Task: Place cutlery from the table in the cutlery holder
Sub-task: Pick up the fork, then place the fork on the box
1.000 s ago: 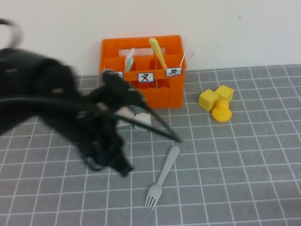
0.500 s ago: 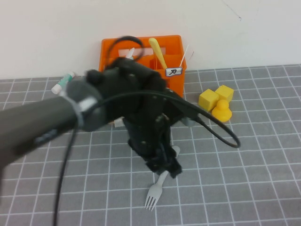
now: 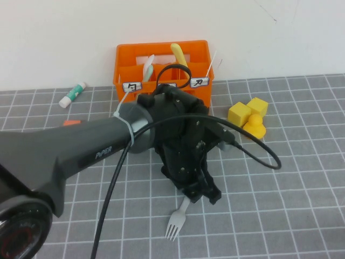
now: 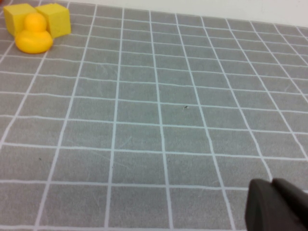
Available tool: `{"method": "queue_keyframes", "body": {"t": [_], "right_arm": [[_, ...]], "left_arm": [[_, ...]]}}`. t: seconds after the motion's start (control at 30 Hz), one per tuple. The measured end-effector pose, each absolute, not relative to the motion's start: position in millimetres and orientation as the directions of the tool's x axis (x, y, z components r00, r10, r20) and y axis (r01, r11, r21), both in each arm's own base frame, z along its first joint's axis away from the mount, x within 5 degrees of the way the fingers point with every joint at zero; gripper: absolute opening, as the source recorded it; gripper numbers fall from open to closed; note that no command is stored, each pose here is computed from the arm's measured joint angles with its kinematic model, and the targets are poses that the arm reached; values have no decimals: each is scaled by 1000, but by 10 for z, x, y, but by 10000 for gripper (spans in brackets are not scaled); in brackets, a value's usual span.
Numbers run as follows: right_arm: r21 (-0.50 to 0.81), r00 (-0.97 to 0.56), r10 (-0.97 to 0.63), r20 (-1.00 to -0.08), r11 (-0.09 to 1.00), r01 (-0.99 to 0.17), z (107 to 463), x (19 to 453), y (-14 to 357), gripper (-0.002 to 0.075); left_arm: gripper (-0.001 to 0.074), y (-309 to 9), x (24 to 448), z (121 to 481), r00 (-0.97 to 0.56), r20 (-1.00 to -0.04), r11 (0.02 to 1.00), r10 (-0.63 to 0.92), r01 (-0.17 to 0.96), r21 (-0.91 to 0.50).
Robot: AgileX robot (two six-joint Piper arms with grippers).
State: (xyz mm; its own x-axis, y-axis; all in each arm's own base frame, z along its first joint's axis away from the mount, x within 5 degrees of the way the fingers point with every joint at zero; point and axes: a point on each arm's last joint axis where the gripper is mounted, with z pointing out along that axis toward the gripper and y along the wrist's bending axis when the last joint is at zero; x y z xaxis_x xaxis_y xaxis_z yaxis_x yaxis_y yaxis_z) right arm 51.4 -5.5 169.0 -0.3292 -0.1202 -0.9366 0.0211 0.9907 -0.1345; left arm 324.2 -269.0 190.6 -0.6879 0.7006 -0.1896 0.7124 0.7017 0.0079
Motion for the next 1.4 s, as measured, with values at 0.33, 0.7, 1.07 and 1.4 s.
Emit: {"method": "queue_keyframes", "body": {"t": [0.33, 0.7, 1.07, 1.4], "right_arm": [[-135, -329, -120, -937, 991, 21, 1690, 514, -55, -3], [-135, -329, -120, -937, 991, 21, 1690, 514, -55, -3], [-135, -329, -120, -937, 991, 21, 1690, 514, -55, -3], [-135, -329, -120, -937, 991, 21, 1690, 514, -55, -3]], "left_arm": [[253, -2709, 3278, 1888, -747, -211, 764, 630, 645, 0], [130, -2661, 3237, 2213, -727, -286, 762, 624, 648, 14], [129, -2171, 2636, 3353, -576, -650, 765, 496, 644, 13], [129, -1835, 2279, 3360, -374, -884, 794, 281, 608, -5]]}}
